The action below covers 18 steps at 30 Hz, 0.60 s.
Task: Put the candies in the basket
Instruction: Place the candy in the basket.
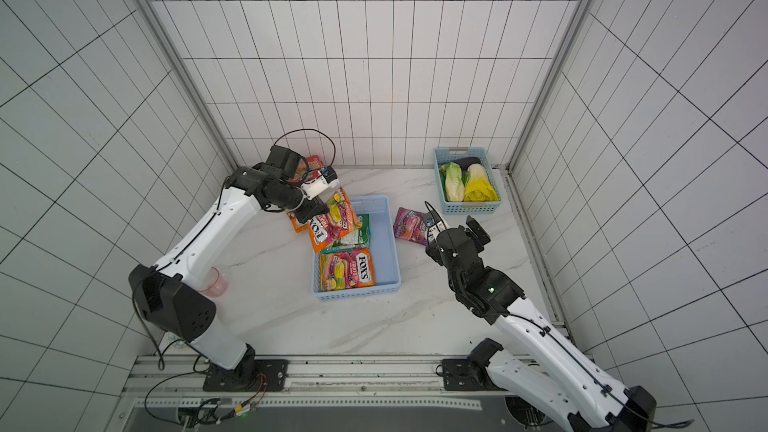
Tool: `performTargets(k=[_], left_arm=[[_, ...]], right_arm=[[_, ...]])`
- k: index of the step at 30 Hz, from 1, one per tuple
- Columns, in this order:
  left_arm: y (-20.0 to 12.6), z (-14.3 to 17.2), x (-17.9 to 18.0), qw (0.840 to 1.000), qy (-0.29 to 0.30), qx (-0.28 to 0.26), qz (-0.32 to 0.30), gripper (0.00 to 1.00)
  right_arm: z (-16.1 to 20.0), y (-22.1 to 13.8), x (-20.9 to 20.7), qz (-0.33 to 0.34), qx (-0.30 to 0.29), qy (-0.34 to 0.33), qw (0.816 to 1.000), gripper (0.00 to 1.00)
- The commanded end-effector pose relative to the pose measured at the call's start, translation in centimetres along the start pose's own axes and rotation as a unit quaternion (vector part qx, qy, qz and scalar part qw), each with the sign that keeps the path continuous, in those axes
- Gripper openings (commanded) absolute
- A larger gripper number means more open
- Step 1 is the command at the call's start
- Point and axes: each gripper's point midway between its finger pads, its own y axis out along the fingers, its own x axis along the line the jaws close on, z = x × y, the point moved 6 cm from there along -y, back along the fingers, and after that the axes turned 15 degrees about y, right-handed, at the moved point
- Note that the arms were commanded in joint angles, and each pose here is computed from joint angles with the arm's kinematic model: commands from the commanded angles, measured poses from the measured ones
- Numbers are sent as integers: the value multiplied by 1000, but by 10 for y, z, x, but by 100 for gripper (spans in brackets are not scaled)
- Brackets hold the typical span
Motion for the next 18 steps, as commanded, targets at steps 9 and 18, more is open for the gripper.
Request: performTargets(k=[9,18], left_arm=[[33,-1,-54,990,104,57,77,0],[83,2,-70,975,155,89,129,0]], right_arm=[[-4,-3,-7,10,-7,15,1000,99],[-3,-2,-7,13,-4,15,1000,99]])
